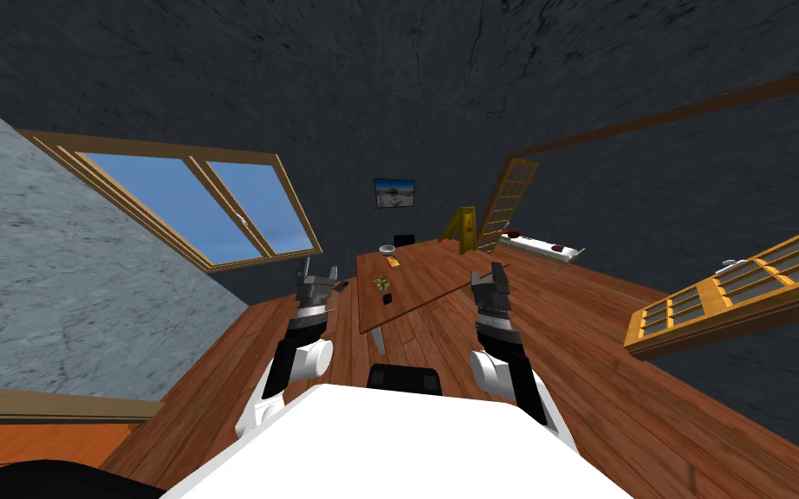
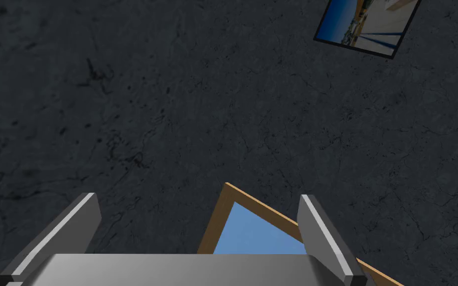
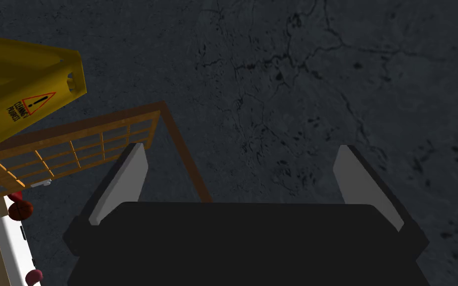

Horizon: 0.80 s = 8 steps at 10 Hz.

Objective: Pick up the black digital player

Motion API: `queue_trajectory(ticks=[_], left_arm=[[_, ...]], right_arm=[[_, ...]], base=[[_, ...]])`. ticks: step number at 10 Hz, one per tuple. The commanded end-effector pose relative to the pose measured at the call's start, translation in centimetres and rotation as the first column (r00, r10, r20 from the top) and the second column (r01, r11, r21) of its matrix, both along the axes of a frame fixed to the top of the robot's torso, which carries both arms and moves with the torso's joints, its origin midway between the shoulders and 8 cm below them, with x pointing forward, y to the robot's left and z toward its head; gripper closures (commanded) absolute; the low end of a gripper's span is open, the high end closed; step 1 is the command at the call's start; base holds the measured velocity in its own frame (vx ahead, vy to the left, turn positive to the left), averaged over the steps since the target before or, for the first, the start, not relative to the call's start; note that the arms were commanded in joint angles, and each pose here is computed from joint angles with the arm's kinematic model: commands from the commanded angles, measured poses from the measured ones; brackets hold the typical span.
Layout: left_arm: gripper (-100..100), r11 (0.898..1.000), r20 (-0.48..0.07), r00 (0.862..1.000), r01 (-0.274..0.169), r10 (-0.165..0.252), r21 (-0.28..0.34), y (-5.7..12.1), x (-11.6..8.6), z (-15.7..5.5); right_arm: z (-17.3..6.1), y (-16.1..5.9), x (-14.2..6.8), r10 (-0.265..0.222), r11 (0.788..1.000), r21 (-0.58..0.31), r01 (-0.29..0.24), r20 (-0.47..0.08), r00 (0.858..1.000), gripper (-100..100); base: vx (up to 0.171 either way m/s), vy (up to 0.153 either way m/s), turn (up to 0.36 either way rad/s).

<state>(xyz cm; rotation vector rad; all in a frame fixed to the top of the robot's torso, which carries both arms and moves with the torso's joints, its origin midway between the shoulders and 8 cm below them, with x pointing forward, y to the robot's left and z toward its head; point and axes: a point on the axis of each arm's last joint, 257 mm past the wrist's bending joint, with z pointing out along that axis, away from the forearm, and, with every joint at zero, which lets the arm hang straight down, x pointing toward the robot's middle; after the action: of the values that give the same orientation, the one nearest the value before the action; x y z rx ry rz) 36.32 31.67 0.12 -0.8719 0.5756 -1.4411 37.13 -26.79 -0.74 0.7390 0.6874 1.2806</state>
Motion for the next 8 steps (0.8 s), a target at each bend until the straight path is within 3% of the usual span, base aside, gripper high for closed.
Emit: queue_trajectory(ticks=[1, 4, 6, 7, 8], left_arm=[[-100, 1.0, -0.024, 1.0, 0.015, -0.014, 0.013, 0.0, 0.4, -0.5], [-100, 0.999, -0.106, 0.993, 0.048, -0.046, 0.018, 0.2, 1.8, -2.3], [-100, 0.998, -0.175, 0.982, 0.068, -0.066, 0.005, 0.6, 2.8, -4.0], [-100, 0.998, -0.184, 0.981, 0.068, -0.066, 0.004, 0.6, 2.9, -4.3], [-100, 0.997, -0.227, 0.971, 0.076, -0.076, -0.009, 0.9, 3.5, -5.4]], right_arm=[[0.0, 0.0, 0.0, 0.0, 1.0, 0.0, 0.0, 0.0, 1.0, 0], [0.0, 0.0, 0.0, 0.0, 1.0, 0.0, 0.0, 0.0, 1.0, 0], [0.0, 0.0, 0.0, 0.0, 1.0, 0.0, 0.0, 0.0, 1.0, 0], [0.0, 0.0, 0.0, 0.0, 1.0, 0.0, 0.0, 0.0, 1.0, 0], [0.0, 0.0, 0.0, 0.0, 1.0, 0.0, 0.0, 0.0, 1.0, 0]], base=[[0.005, -0.011, -0.046], [0.015, -0.03, -0.083], [0.028, -0.047, -0.131], [0.02, -0.035, -0.039], [0.016, -0.037, -0.098]])
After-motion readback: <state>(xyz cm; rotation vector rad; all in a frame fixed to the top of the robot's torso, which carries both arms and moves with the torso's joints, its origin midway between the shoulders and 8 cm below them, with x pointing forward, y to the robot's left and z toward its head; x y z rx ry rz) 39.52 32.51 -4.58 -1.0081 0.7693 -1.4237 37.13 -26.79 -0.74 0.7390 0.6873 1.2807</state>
